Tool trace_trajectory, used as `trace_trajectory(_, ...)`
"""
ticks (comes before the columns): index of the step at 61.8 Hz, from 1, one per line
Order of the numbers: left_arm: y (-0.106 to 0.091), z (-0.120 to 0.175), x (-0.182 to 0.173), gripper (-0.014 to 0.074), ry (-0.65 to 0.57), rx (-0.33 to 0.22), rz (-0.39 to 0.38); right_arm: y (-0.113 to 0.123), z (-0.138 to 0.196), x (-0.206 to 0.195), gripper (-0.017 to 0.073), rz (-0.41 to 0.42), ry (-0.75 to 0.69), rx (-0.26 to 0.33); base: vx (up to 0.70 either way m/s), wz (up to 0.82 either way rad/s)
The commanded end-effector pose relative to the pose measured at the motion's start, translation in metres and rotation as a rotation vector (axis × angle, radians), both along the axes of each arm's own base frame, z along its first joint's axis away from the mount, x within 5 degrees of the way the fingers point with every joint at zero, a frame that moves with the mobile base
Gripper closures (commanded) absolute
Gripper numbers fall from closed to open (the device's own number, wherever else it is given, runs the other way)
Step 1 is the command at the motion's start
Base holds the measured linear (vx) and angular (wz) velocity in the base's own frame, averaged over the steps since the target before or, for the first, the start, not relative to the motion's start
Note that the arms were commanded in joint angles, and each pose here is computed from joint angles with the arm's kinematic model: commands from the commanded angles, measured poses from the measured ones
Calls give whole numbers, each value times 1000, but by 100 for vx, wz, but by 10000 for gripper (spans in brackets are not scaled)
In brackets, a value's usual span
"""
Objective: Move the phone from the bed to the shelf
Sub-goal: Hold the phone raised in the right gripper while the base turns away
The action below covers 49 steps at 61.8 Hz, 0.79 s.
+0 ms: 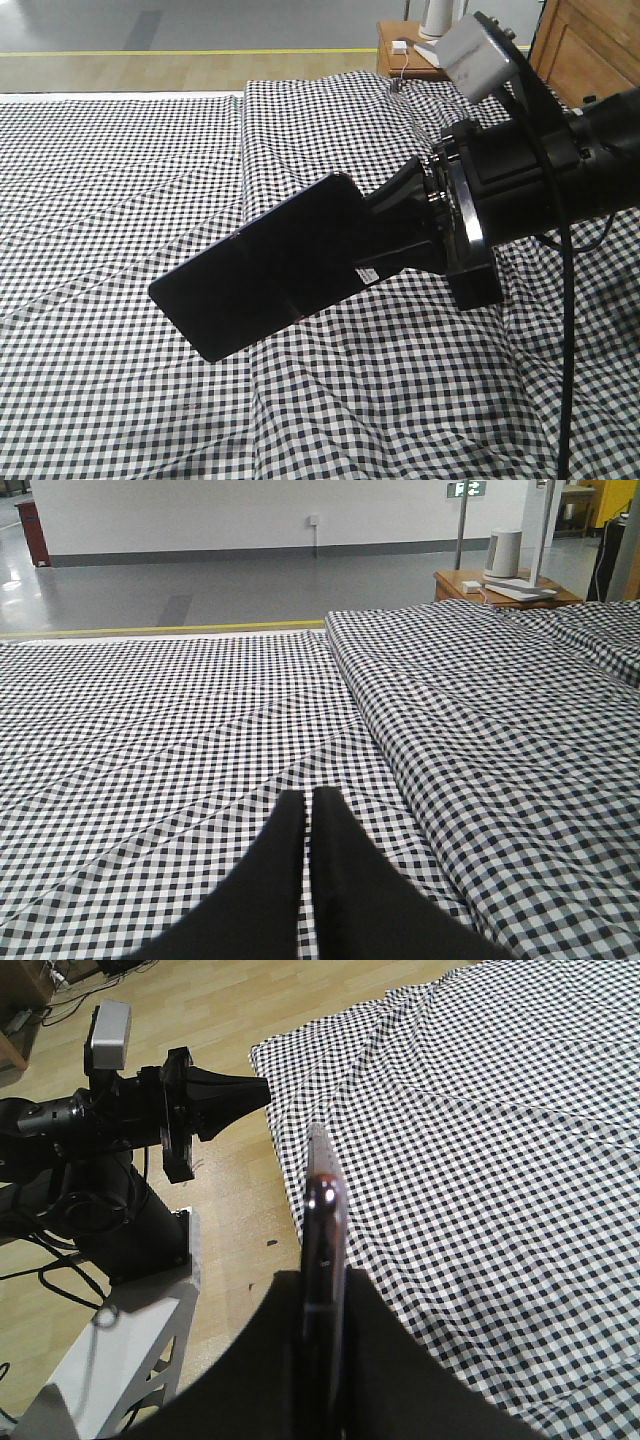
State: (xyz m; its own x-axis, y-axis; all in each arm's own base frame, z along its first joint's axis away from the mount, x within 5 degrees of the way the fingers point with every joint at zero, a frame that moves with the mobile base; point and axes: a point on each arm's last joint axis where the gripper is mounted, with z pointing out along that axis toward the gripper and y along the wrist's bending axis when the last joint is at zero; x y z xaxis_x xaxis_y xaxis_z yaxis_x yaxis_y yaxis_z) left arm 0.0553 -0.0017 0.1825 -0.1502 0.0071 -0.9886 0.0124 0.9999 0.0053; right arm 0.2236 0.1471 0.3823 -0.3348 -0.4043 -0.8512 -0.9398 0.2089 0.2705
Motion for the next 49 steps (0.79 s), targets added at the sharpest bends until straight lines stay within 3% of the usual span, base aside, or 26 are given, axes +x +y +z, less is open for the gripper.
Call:
trace_trajectory(1,1,6,0,593,-72,-9,6,0,22,-15,564,56,-11,94,-1,6)
trace_trajectory(49,1,6,0,593,-72,-9,6,0,22,-15,564,56,-11,94,-8,17)
